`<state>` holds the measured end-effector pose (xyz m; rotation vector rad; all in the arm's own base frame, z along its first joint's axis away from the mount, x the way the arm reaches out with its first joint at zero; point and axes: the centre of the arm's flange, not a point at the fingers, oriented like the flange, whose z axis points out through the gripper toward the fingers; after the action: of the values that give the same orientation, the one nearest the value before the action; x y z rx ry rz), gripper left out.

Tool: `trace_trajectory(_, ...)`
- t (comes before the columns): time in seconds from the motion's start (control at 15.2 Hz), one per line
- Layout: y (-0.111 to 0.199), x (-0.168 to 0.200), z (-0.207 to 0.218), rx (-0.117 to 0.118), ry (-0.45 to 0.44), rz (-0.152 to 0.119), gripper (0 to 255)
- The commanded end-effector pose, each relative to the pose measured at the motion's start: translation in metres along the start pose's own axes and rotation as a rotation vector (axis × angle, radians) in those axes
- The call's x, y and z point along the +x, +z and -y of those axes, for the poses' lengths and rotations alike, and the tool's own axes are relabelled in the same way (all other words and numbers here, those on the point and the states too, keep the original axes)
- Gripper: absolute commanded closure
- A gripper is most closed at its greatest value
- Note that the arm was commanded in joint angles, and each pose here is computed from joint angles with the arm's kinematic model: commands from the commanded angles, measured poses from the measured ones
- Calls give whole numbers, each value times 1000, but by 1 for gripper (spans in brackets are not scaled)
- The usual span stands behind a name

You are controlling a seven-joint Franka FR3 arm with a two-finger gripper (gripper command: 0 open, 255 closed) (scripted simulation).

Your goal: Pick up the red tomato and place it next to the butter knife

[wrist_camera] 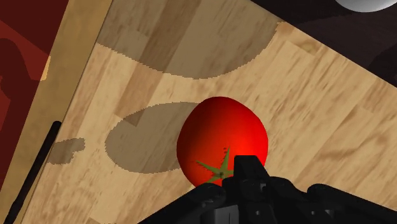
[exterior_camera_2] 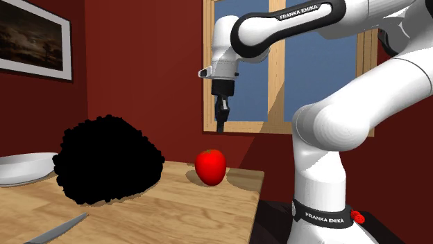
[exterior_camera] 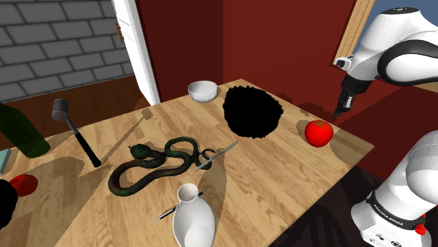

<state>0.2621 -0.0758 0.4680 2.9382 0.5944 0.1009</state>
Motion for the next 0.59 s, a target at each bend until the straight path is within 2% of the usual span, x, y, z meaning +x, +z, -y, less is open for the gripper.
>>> trace_trajectory(0.0,0,0,0,0,0,0,0)
trace_trajectory(0.26,31,78,-32,116,18,222,0)
trace_trajectory(0.33,34,83,-34,124,19,237,0)
trace_trajectory(0.53,49,79,-32,124,19,237,0)
